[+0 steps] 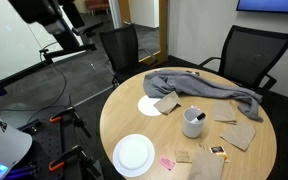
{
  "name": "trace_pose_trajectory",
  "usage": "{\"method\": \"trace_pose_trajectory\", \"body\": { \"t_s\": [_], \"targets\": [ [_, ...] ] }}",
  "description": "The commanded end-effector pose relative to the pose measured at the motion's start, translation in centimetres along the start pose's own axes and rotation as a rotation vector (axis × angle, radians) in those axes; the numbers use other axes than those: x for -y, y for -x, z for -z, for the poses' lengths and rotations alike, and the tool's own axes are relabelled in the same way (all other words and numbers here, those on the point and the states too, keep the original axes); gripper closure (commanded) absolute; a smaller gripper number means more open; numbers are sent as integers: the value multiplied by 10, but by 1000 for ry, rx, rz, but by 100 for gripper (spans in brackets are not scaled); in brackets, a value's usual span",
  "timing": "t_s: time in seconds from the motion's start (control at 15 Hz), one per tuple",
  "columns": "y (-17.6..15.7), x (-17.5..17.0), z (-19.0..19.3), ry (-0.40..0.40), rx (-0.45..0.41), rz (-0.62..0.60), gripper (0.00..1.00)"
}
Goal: Pick up the pen from the white cup and put it on the table.
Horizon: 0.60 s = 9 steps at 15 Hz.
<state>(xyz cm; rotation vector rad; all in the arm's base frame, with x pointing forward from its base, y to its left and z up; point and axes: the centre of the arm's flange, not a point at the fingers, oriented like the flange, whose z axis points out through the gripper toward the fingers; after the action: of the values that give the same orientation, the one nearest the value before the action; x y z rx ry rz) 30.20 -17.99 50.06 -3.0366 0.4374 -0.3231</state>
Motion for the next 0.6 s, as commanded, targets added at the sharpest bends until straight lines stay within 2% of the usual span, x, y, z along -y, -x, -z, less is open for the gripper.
{"method": "trace_pose_trajectory", "body": {
  "t_s": [0.0,0.33,0.53],
  "targets": [
    [0,0,0,0,0,0,0],
    [0,0,0,0,0,0,0],
    [-12,0,-7,-10,-2,-12,0]
  ]
}}
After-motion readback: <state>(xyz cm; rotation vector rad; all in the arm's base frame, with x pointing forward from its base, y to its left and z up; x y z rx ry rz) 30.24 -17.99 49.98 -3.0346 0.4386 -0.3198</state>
